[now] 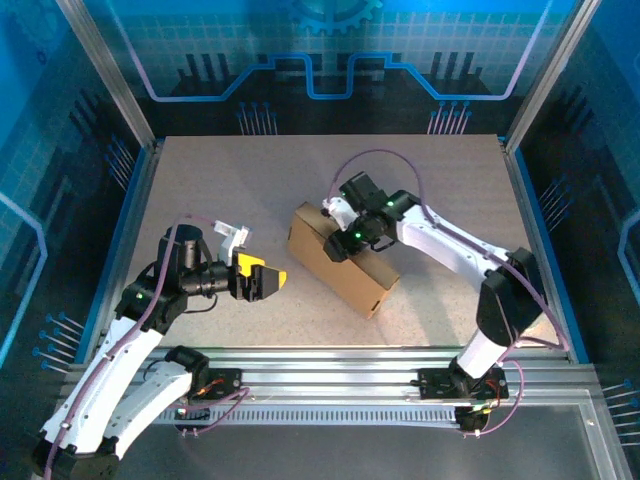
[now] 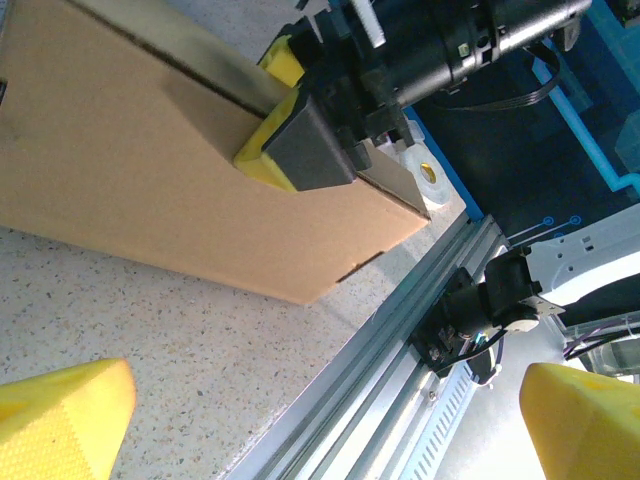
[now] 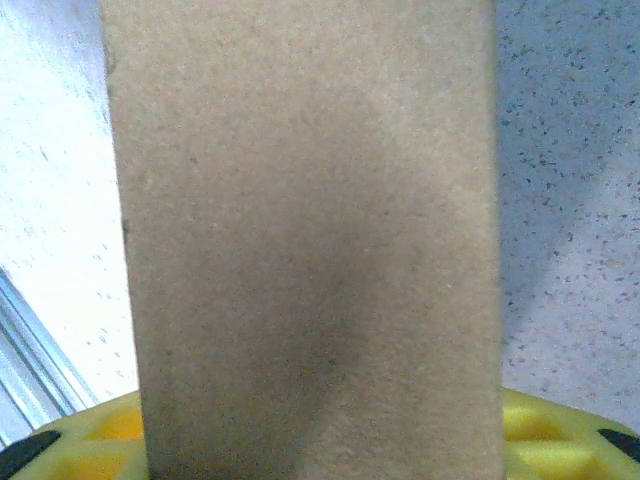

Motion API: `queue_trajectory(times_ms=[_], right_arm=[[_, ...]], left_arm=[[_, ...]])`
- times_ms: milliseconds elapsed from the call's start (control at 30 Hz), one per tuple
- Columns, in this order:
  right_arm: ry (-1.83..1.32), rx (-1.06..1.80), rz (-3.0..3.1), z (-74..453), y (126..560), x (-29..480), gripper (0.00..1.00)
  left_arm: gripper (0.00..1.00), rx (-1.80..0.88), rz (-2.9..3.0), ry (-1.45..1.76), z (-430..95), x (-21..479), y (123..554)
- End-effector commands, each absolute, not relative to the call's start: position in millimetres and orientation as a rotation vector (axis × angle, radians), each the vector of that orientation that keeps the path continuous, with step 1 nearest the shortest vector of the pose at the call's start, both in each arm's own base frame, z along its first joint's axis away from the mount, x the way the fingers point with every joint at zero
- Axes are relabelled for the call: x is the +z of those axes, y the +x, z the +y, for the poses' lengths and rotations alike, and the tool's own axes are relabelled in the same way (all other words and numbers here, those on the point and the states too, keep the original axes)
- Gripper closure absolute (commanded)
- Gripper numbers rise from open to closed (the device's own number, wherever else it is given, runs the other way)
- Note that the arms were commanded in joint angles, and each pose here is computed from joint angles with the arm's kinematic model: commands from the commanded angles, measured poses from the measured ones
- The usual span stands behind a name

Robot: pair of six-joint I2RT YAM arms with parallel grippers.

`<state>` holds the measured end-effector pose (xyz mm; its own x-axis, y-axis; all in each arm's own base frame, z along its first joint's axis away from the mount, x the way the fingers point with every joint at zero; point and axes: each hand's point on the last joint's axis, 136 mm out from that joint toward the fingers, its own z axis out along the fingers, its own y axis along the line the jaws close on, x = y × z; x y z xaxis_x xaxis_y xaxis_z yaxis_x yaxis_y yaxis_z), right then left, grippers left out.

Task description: Fold the paper box

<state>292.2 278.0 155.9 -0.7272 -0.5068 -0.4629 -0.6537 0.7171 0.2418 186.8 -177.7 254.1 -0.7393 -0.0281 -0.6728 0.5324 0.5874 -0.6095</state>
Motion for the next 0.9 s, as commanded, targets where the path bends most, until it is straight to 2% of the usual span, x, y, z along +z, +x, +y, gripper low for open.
queue_trajectory(times_ms=[0, 200, 400, 867], right_arm=[[-0.627, 0.786, 2.523, 291.7, 297.4, 176.4, 0.52], [-0.316, 1.009, 2.455, 290.3, 308.0, 186.5, 0.52], [-0.121, 1.069, 2.412, 284.8, 322.3, 187.7, 0.52], [0.180, 1.200, 2.387, 273.8, 343.7, 148.3, 0.52]], left_arm=[[0.00, -1.125, 2.170, 0.422, -178.6, 252.8, 186.1], [0.01, -1.129, 2.172, 0.422, -179.0, 252.6, 186.1], [0.01, -1.144, 2.169, 0.427, -180.3, 253.1, 184.9], [0.00, -1.139, 2.169, 0.416, -179.8, 253.1, 186.8]])
